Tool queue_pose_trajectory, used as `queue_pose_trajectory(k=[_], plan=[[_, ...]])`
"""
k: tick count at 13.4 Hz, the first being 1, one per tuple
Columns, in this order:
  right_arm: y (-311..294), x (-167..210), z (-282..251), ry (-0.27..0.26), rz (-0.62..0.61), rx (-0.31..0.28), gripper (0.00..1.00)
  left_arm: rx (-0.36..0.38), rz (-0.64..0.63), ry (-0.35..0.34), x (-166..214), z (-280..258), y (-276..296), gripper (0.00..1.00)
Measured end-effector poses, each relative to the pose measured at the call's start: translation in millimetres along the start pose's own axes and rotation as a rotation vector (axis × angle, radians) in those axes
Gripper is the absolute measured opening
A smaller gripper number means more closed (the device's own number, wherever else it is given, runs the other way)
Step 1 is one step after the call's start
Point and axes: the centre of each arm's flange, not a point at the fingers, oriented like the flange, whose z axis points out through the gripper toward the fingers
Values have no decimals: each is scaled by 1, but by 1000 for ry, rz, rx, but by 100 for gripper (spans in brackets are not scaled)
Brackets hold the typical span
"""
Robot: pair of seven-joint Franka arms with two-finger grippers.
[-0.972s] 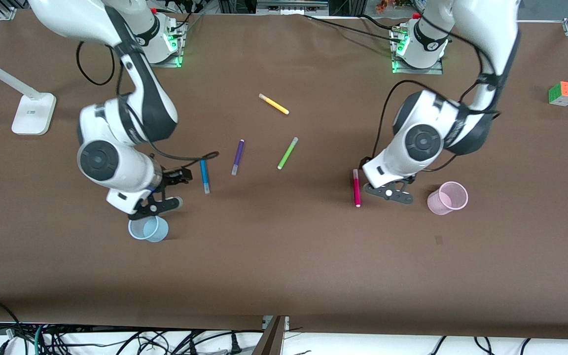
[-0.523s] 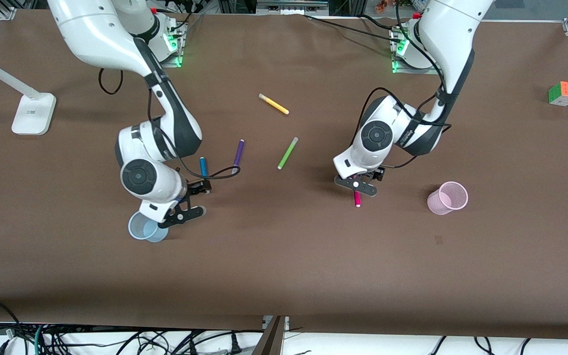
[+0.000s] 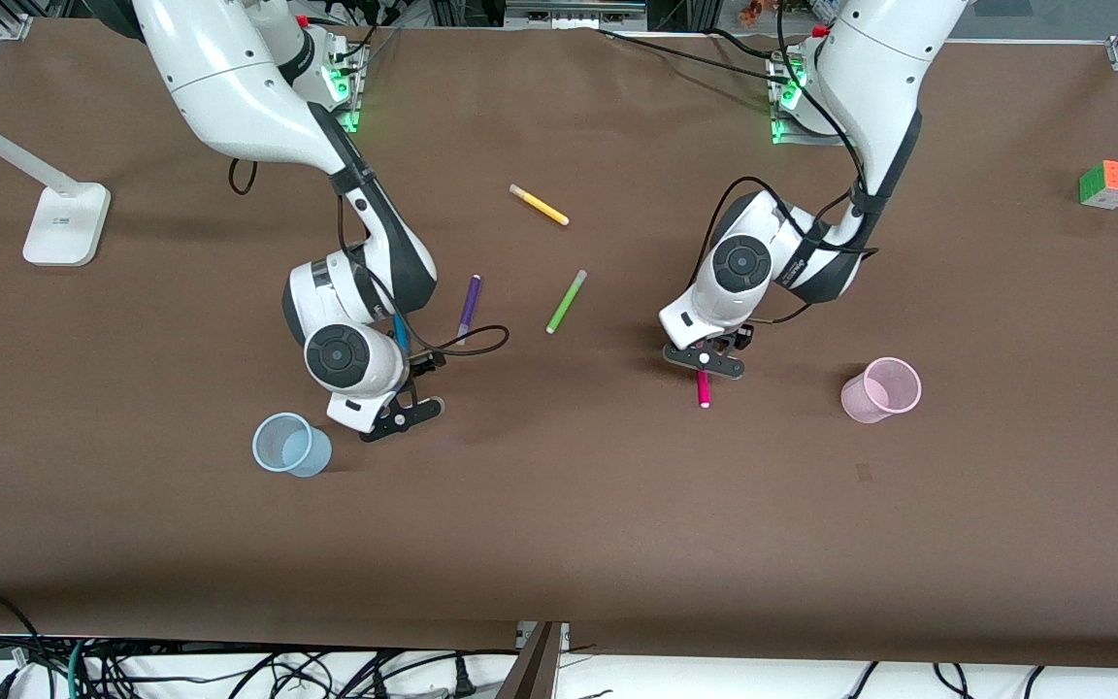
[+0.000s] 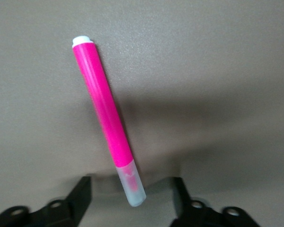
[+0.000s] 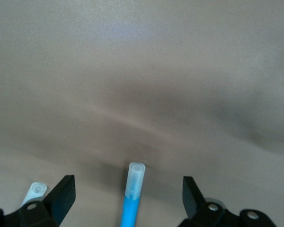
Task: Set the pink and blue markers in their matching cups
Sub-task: 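Close the left gripper on the pink marker while the right gripper grasps blue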
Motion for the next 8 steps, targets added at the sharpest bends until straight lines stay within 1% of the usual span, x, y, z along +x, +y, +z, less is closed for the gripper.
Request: queue_pose_trajectory(k=[1, 3, 4, 5, 7, 8], plan=[[0, -1, 6, 10, 1, 0, 100, 0, -1, 1, 0, 0, 0, 59], [2, -5, 18, 13, 2, -1, 95, -3, -3, 8, 1, -2, 1, 37], [2, -7, 22, 11, 3, -2, 85, -3, -4, 9, 1, -3, 1, 26], [2, -8, 23, 8, 3, -2, 71, -3, -4, 11, 2, -3, 1, 18], [4, -7, 21, 13, 6, -4, 49, -3, -7, 17, 4, -6, 0, 17], [5, -7, 20, 15, 8, -4, 39, -4, -11, 23, 6, -10, -2, 17]])
